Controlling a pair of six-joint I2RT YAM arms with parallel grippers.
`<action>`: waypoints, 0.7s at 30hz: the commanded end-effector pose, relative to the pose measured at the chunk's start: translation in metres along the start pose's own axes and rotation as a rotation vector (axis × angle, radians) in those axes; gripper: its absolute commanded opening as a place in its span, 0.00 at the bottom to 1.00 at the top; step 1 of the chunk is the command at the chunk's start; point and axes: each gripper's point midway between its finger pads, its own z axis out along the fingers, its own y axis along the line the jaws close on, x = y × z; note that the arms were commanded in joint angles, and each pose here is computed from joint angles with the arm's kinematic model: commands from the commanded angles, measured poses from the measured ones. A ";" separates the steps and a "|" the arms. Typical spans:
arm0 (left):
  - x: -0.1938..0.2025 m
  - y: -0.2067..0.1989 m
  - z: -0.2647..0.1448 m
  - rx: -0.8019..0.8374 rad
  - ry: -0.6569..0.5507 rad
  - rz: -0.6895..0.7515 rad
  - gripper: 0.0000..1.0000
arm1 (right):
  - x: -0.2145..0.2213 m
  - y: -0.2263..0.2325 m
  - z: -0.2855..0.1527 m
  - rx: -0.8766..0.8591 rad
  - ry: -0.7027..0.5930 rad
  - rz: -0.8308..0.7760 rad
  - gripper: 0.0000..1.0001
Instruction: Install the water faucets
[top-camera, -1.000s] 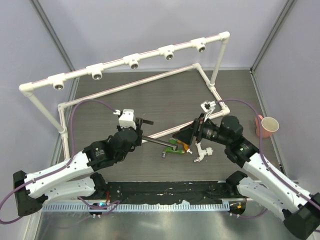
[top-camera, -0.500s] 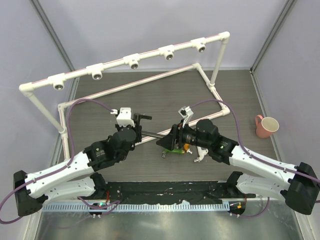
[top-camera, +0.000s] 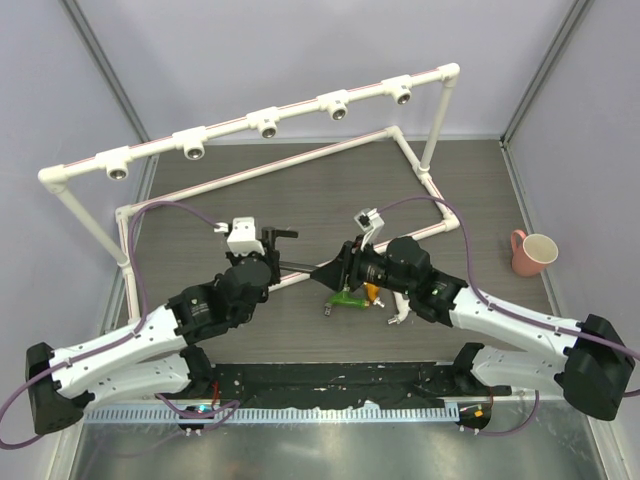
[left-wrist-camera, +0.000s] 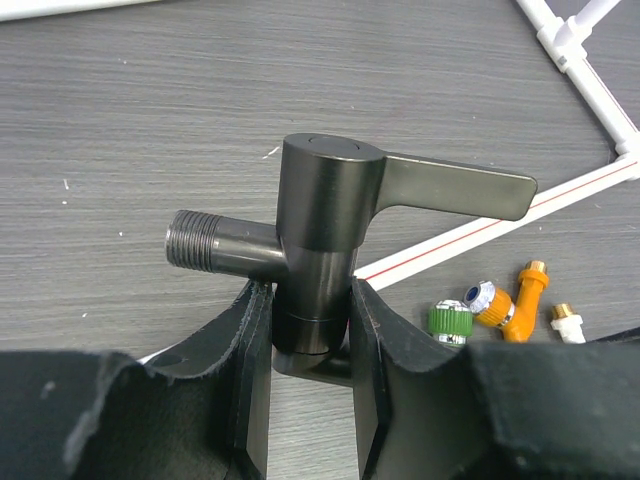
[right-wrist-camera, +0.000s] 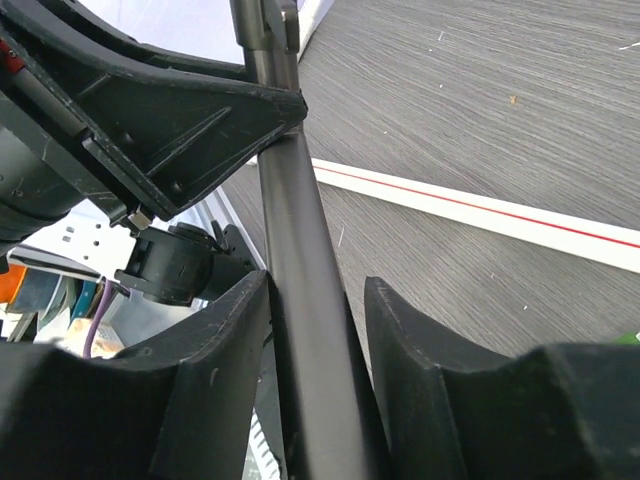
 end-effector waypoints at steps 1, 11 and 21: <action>-0.039 -0.012 -0.003 0.027 -0.131 -0.200 0.00 | -0.032 0.030 0.005 -0.094 -0.102 -0.008 0.45; -0.040 -0.013 -0.006 0.044 -0.116 -0.170 0.28 | -0.039 0.029 -0.002 -0.086 -0.154 -0.022 0.01; -0.084 -0.012 -0.028 0.120 -0.156 -0.091 0.86 | -0.075 -0.015 -0.044 0.210 -0.292 -0.105 0.01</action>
